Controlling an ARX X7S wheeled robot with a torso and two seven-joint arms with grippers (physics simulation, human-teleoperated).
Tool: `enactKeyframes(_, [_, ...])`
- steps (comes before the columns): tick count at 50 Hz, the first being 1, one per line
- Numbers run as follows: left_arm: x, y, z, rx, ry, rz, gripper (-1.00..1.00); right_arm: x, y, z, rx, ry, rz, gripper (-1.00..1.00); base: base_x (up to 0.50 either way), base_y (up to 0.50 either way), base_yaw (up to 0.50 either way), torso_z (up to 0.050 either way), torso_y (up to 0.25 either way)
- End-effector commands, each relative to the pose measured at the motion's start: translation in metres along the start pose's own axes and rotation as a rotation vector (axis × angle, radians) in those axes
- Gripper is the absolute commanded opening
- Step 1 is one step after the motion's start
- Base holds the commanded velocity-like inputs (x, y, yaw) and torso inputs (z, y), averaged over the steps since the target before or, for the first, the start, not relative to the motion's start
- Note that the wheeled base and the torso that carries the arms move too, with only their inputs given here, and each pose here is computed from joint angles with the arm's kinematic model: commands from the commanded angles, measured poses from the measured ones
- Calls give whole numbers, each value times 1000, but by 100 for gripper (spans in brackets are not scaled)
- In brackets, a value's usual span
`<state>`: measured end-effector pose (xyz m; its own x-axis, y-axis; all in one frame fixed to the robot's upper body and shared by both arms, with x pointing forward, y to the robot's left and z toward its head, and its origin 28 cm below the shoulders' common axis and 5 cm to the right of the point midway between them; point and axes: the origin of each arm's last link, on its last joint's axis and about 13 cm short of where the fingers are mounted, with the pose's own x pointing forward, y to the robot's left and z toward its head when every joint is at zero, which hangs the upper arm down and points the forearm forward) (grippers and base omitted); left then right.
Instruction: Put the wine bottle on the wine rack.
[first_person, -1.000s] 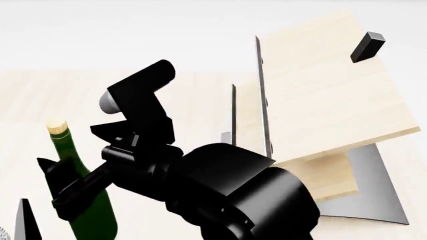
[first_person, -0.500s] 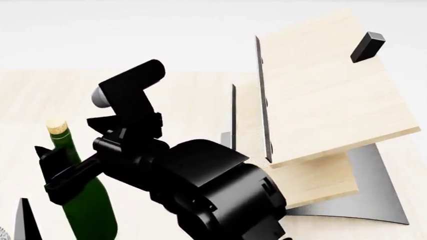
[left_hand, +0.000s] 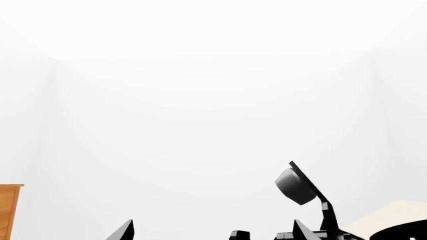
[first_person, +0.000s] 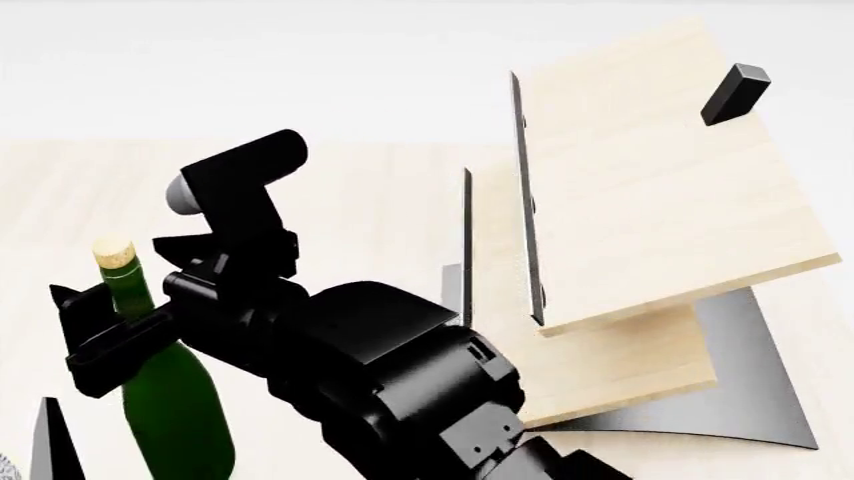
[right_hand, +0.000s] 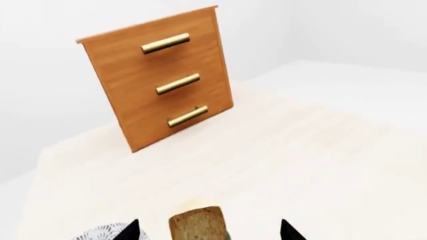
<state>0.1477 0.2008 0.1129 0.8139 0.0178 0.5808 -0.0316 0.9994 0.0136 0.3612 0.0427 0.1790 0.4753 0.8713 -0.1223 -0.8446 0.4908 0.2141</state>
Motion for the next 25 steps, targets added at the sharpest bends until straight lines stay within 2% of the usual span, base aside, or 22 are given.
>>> enactKeyframes(1, [0,0,-1,-1,1,1,100,5,-4,-5,15,-8,-24,100,0,0,0,0,0])
enactKeyframes(7, [0,0,-1,0,0,0,100,5,-3,-5,18,-12,-26,100,0,0,0,0,0])
enactKeyframes(8, [0,0,-1,0,1,0,100,5,-4,-5,26,-15,-30,-100,0,0,0,0,0])
enactKeyframes(19, [0,-1,-3,-1,3,-4,100,-1,-3,1,21,-45,-34,-100,0,0,0,0,0])
enactKeyframes(25, [-1,-1,-2,-2,3,-6,100,-9,-1,18,30,-97,-42,-100,0,0,0,0,0])
